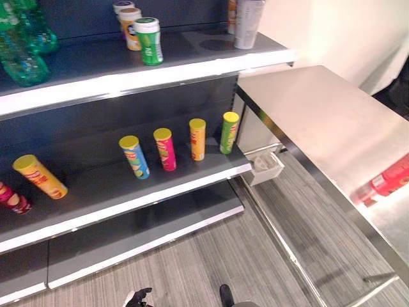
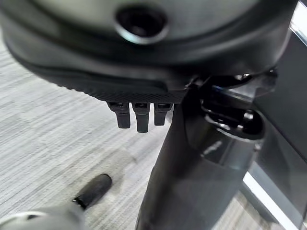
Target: Put the goods on the table back onto the shelves and tidy them up.
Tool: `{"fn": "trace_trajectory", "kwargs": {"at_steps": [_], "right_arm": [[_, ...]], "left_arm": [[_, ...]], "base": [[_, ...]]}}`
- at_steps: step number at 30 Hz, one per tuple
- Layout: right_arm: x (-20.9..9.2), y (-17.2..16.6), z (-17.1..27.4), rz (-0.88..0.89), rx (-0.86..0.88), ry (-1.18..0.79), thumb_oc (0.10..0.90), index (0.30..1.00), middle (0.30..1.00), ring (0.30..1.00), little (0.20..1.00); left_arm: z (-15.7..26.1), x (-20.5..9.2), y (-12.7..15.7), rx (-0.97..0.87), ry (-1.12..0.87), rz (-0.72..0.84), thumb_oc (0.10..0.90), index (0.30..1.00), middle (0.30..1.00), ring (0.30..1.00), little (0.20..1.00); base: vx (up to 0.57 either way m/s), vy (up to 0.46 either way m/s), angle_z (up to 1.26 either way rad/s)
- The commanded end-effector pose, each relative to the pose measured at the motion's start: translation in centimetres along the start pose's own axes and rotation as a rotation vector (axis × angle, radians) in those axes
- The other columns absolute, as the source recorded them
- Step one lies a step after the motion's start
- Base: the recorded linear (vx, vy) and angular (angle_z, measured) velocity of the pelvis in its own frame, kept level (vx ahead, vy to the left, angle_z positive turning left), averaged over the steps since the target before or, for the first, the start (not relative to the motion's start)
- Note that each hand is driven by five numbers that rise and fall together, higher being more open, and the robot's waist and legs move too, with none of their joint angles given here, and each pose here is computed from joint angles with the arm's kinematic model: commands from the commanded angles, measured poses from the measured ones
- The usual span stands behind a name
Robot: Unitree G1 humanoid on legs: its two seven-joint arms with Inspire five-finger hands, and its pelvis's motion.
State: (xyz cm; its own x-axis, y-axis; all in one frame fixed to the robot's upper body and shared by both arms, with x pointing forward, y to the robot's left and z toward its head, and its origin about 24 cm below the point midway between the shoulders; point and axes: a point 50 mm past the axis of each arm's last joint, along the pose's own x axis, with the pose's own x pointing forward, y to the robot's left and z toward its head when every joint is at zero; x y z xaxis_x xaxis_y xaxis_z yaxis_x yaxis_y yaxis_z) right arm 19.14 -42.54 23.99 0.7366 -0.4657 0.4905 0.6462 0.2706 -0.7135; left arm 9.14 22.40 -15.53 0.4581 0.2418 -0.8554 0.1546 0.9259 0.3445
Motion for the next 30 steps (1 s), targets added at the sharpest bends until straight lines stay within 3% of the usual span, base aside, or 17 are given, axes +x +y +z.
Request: {"fn": "trace_trajectory", "kwargs": {"at_steps": [1,9,16,21,30], "right_arm": [[2.8,-5.6,3.6,-0.223,0.093,-0.141,0.800,0.900,0.900,0.900,0.900],[2.5,-6.3,2.4,-0.216,0.101,-0.096,0.800,0.900,0.900,0.900,0.900],[2.5,-7.6,2.6,-0.271,0.210,-0.117,0.800,0.900,0.900,0.900,0.900],[4.0,-5.6,4.0,-0.227,0.269,-0.138,0.800,0.900,0.900,0.900,0.900],[5.6,-1.9,6.6,-0.139,0.328,-0.193,0.800,0.900,0.900,0.900,0.900]], "left_arm": [[1.2,0.5,3.0,0.053,-0.060,0.052,0.800,0.900,0.900,0.900,0.900],[1.1,0.5,4.2,0.075,-0.051,0.059,0.800,0.900,0.900,0.900,0.900],[4.3,0.9,5.6,0.056,-0.149,0.098,0.800,0.900,0.900,0.900,0.900],[5.0,1.0,4.6,0.043,-0.173,0.067,0.800,0.900,0.900,0.900,0.900],[2.8,0.7,6.3,0.005,-0.104,0.126,0.800,0.900,0.900,0.900,0.900]], "base": [[0.01,-0.028,-0.16],[0.04,-0.071,-0.29],[-0.02,-0.066,0.10],[0.00,0.164,-0.54],[-0.05,0.103,-0.87]]}}
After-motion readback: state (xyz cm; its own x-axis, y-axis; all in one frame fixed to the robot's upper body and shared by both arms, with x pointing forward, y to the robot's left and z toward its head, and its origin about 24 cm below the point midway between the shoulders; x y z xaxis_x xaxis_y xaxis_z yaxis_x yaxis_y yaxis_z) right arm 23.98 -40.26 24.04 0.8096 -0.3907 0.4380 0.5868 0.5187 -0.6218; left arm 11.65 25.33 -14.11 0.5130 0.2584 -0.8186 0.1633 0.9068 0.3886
